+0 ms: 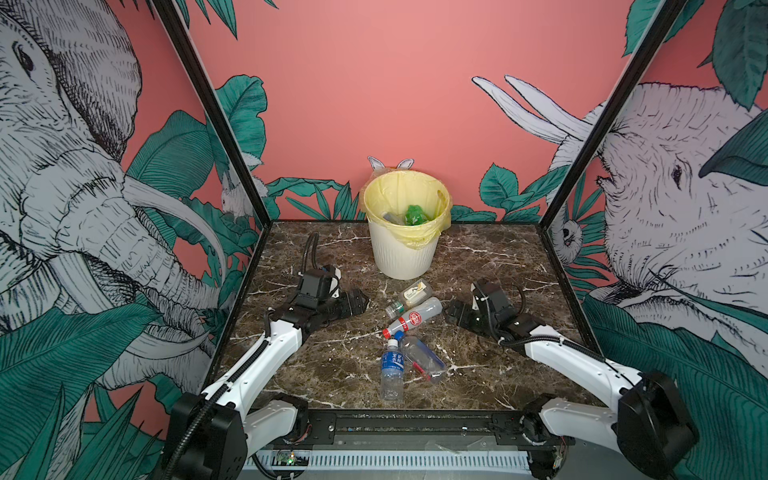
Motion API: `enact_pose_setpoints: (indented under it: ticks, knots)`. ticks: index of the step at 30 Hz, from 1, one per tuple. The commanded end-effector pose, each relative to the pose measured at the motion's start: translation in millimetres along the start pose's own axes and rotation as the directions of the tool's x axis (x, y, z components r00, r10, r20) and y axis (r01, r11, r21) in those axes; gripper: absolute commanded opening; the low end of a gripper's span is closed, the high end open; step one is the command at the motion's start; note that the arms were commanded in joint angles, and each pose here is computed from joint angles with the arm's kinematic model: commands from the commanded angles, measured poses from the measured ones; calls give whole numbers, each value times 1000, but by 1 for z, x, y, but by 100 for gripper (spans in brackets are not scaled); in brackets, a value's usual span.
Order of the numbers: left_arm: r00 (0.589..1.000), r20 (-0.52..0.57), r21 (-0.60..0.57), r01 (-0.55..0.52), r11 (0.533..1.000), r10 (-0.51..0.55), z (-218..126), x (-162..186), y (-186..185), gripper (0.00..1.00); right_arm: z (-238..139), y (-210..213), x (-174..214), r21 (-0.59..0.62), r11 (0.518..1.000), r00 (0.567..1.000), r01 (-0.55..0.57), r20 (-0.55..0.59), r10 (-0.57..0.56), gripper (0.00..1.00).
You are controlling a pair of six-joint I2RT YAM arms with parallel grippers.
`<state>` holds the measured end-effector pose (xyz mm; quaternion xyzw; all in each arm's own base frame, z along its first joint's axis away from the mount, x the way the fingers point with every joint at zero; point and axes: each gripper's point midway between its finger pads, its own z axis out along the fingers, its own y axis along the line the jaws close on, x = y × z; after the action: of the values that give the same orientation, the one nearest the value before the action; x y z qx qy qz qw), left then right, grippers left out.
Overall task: Throw the plastic bottles in the bin
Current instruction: 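Move the right gripper toward the blue-cap clear bottle nearest the robot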
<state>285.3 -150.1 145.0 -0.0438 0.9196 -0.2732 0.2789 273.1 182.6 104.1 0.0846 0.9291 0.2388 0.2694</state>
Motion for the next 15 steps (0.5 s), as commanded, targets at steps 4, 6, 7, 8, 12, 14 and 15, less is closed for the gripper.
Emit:
enact_pose_setpoints:
  ticks: [4, 6, 7, 8, 12, 14, 15]
  knots:
    - [1000, 22, -14, 9, 1000, -9, -3, 0, 5, 99, -6, 23, 15, -86, 983, 985, 165, -46, -169, 99]
    - [1000, 24, -31, 11, 999, -10, -3, -1, 8, 99, -7, 28, 20, -115, 973, 977, 198, -60, -206, 99]
    - [1000, 26, -35, 11, 999, -10, -3, -1, 8, 99, -8, 32, 22, -126, 968, 972, 217, -63, -226, 99]
    - [1000, 27, -36, 12, 999, -11, -3, -1, 9, 99, -10, 35, 25, -137, 961, 966, 241, -65, -252, 99]
    - [999, 30, -43, 18, 999, -16, -2, -1, 11, 99, -11, 40, 37, -158, 924, 928, 348, -82, -363, 99]
    - [1000, 26, -52, 14, 999, -12, -2, 0, 12, 99, -11, 41, 45, -158, 903, 904, 400, -95, -417, 99]
    - [1000, 24, -69, 13, 998, -11, -2, 0, 15, 99, -11, 42, 48, -165, 894, 895, 416, -100, -434, 99]
